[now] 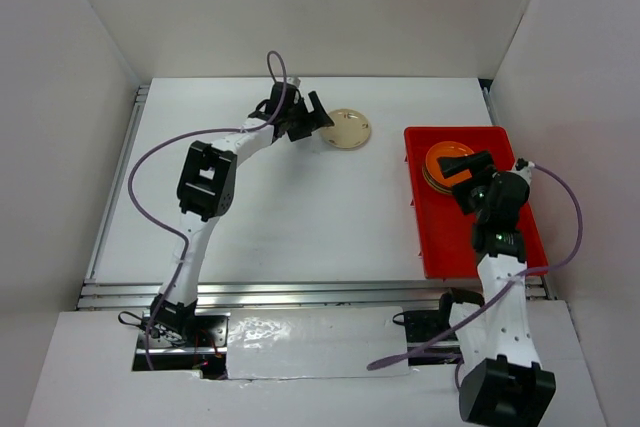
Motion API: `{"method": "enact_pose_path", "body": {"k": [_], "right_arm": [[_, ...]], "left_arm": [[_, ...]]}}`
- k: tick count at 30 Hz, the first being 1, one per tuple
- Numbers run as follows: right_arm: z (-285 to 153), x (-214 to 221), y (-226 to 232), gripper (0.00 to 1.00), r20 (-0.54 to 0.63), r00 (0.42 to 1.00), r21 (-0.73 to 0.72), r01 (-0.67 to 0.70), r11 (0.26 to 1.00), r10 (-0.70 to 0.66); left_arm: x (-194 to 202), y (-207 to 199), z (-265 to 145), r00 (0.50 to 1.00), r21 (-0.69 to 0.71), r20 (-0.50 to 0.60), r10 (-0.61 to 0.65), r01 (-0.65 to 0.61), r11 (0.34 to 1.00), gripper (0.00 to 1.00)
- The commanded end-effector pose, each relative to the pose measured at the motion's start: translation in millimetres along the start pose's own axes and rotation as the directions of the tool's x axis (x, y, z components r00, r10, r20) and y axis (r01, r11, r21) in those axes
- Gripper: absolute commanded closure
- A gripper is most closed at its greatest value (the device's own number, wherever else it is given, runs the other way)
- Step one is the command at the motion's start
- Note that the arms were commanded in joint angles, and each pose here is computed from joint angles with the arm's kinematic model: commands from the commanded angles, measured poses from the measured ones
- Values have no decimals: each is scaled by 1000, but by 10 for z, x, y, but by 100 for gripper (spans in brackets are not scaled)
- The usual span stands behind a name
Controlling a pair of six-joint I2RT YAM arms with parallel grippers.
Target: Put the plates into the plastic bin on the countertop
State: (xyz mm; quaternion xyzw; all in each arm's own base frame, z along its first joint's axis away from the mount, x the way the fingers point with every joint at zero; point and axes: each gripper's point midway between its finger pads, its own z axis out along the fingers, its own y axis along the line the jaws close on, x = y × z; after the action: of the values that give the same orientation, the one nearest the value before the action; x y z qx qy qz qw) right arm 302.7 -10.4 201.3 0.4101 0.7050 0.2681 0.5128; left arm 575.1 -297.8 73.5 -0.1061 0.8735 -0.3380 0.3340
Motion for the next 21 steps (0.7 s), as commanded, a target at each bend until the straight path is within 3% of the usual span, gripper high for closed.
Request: {"method": "enact_pose_path", "body": {"k": [1, 3, 6, 9, 10, 14, 16, 18, 20, 21], "right_arm": [[-196, 151, 388, 0, -61, 998, -152, 23, 988, -33], [-267, 165, 503, 0, -65, 997, -183, 30, 983, -43], [-332, 211, 611, 0, -85, 995, -213, 42, 976, -61], [-386, 226, 657, 0, -90, 994, -235, 43, 971, -66], [-399, 230, 670, 0, -92, 994, -241, 43, 970, -67], [-375, 275, 676, 0, -109, 991, -248, 48, 968, -77], [-338, 291, 670, 0, -111, 991, -254, 49, 966, -80], [-260, 386, 599, 0, -142, 987, -250, 43, 967, -80], [-151, 529, 605, 0, -181, 979, -285, 43, 958, -98], [-123, 614, 649, 0, -208, 970, -316, 53, 947, -124]], "left_arm": [[-113, 57, 224, 999, 34, 33, -34, 33, 999, 3], [-83, 123, 310, 999, 25, 15, -50, 49, 998, 5], [4, 182, 448, 997, 40, -9, -72, 72, 997, 16], [118, 332, 518, 995, 15, -14, -99, 100, 995, 48], [131, 356, 497, 994, 2, -11, -111, 111, 994, 75], [105, 373, 501, 993, 10, 14, -115, 115, 993, 84], [50, 266, 443, 994, 42, 28, -108, 107, 993, 100], [105, 282, 355, 993, 47, 32, -111, 110, 993, 100], [-123, -18, 50, 991, 96, 100, -92, 82, 992, 100], [32, 87, -45, 992, 62, 80, -95, 90, 994, 100]]}}
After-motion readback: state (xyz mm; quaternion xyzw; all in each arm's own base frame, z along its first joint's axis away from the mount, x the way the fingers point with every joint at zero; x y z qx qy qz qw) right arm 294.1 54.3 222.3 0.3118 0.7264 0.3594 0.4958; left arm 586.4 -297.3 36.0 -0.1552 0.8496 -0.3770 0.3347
